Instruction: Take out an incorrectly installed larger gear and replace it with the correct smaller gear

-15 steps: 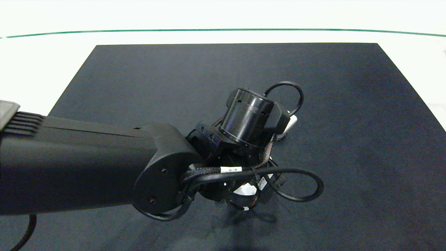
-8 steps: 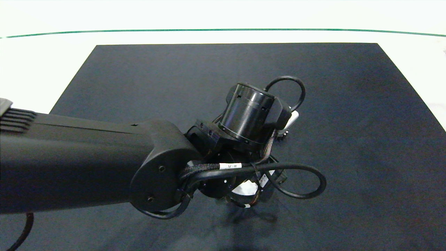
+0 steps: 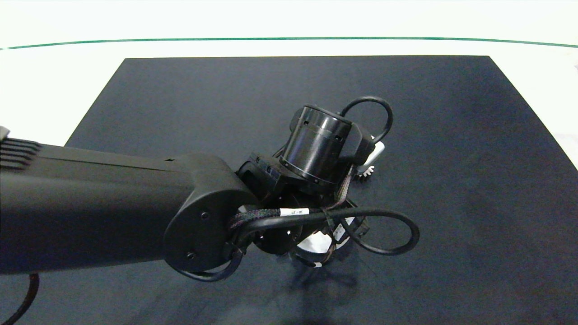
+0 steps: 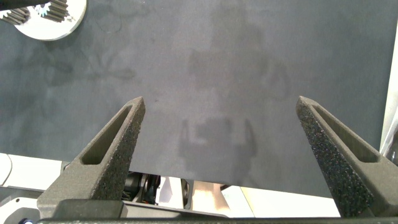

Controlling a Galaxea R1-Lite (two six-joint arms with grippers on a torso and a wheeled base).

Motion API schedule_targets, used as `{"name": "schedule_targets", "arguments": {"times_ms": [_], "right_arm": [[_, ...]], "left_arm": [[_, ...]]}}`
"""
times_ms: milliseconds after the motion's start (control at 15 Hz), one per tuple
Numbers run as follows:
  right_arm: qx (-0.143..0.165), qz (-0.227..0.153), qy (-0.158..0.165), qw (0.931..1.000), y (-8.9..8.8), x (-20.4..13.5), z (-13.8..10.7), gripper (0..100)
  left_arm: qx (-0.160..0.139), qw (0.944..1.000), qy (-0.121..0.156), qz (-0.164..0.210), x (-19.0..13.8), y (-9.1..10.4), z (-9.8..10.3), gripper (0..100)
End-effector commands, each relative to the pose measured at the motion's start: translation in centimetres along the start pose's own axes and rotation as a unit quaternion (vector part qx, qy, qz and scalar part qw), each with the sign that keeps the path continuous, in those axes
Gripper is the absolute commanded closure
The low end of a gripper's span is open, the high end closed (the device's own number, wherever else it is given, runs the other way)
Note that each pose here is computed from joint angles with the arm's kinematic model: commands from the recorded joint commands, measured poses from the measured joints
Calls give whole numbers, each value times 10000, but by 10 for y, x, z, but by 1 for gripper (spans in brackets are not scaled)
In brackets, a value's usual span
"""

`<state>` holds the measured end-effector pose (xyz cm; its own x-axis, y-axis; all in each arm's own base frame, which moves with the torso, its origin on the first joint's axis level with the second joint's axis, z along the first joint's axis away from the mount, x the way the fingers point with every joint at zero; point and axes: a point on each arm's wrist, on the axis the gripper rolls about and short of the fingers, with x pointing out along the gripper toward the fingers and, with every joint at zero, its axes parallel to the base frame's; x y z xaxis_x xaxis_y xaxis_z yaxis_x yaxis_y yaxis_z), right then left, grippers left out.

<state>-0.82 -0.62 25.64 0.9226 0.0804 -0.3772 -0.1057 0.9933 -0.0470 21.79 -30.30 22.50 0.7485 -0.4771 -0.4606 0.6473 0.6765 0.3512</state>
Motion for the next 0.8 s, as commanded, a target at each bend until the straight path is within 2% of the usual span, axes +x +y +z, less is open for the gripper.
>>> {"name": "schedule_targets", "arguments": {"times_ms": [67,800], "right_arm": [[-2,-4,16,10000,0,0,-1,0],[1,-4,-7,10000,0,-2,-2,0]], "left_arm": [[23,10000,46,-4,0,-1,-3,0],[92,9998,122,-85,14,-15,-6,0]]}}
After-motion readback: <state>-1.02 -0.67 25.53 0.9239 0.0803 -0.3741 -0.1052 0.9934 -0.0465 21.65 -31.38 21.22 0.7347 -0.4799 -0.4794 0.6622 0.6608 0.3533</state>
